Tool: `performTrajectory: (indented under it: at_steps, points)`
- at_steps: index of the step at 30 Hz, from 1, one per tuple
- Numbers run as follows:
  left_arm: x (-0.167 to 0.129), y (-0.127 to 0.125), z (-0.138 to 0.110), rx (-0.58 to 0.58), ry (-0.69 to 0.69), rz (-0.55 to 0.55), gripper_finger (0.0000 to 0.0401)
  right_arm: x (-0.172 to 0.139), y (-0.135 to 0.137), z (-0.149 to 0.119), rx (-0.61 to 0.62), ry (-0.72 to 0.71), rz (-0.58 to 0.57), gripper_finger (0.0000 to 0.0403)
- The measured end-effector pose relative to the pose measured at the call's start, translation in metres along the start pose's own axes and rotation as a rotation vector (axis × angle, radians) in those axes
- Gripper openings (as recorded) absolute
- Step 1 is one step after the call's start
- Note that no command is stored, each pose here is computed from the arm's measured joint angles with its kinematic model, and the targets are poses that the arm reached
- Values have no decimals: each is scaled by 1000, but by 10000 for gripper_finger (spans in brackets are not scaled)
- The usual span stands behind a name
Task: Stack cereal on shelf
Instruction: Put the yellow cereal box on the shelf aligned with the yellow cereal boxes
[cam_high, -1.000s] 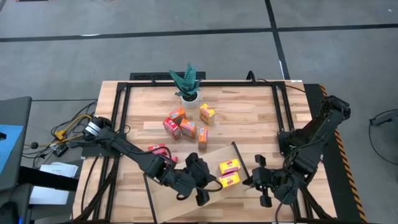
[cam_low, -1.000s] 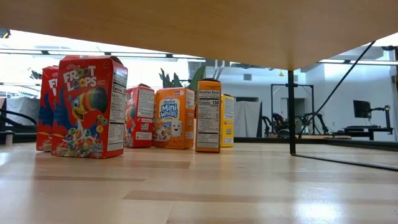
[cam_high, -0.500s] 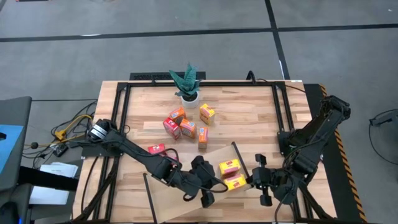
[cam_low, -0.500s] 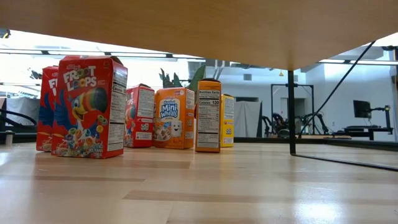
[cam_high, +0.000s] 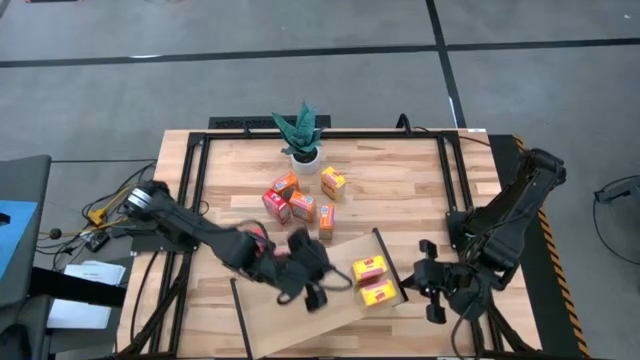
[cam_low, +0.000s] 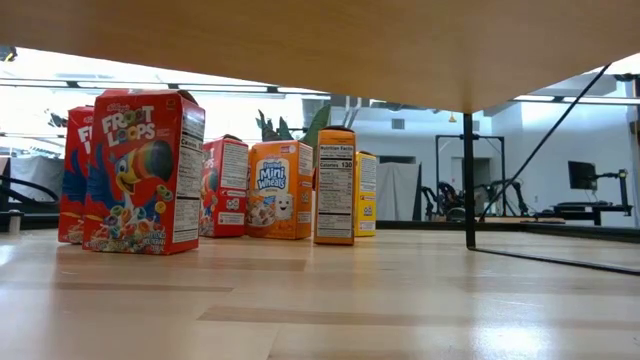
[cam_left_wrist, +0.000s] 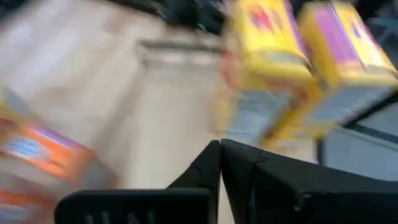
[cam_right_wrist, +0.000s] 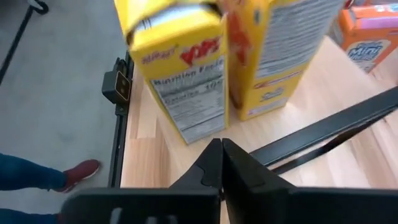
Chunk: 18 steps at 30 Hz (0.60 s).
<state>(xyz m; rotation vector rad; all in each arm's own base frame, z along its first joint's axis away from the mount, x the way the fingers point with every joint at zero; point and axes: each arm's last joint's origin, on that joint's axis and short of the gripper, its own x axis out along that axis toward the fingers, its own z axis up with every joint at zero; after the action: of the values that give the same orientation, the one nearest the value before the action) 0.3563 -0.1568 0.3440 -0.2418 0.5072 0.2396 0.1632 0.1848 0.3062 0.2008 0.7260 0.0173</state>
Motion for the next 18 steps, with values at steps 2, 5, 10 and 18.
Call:
performTrajectory:
  at_steps: [2, 5, 10, 18]
  points:
    - [-9, 16, 13, 43, -26, 49, 1, -5, -4, 2, 5, -6, 1, 19]
    - [-14, 39, 31, 132, -45, 99, 14, -7, -10, 6, 26, -15, -9, 30]
    - [-6, 73, 50, 379, -8, 62, 84, -4, -16, 11, 56, -20, -36, 82]
    - [13, 133, 71, 640, 41, 90, 239, 2, -17, 12, 113, 3, -44, 173]
